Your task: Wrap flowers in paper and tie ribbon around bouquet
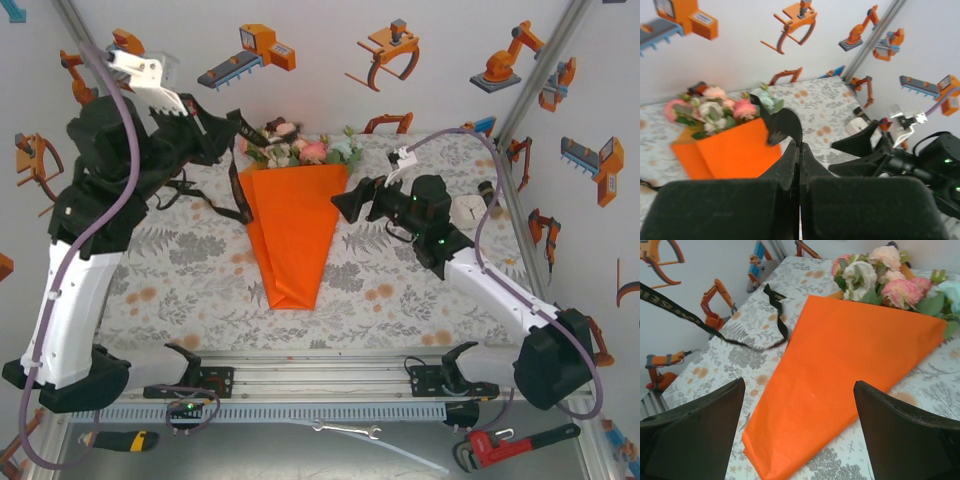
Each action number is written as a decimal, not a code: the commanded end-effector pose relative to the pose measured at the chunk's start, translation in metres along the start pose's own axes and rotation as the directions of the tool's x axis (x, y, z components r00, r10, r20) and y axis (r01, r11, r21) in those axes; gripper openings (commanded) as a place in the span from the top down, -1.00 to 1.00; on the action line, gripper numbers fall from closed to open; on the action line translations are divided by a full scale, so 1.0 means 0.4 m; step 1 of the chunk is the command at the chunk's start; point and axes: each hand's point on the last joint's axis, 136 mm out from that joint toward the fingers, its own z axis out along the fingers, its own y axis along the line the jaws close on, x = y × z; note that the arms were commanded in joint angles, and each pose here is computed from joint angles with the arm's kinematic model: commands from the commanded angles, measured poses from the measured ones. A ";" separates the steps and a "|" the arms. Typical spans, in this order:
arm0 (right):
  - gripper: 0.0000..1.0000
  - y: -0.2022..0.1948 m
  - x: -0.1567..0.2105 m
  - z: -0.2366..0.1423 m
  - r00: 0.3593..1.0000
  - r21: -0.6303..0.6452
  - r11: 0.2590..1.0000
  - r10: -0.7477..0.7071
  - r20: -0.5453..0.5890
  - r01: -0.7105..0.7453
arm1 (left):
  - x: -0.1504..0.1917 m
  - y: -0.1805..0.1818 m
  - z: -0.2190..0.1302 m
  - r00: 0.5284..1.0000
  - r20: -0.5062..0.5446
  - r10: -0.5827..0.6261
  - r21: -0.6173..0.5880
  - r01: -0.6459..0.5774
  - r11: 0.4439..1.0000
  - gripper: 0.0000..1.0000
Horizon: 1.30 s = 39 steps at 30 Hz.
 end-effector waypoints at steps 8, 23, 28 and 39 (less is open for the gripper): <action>-0.58 0.033 0.051 0.081 0.944 -0.181 0.929 -0.331 -0.012 0.323 | 0.134 -0.055 0.043 0.987 -0.146 -0.073 0.172 0.098 0.980 1.00; -0.61 0.228 0.306 0.202 0.938 -0.594 0.746 -0.343 0.044 0.301 | 0.148 -0.051 0.007 0.986 -0.155 -0.062 0.158 0.087 0.984 1.00; -0.56 0.211 0.395 0.230 0.943 -0.602 0.757 -0.333 -0.020 0.254 | 0.147 -0.046 0.001 0.986 -0.152 -0.062 0.148 0.085 0.985 1.00; 1.00 0.187 0.256 0.215 0.962 -0.453 0.851 -0.268 0.059 0.265 | 0.152 -0.029 -0.006 0.988 -0.147 -0.054 0.115 0.071 0.991 0.98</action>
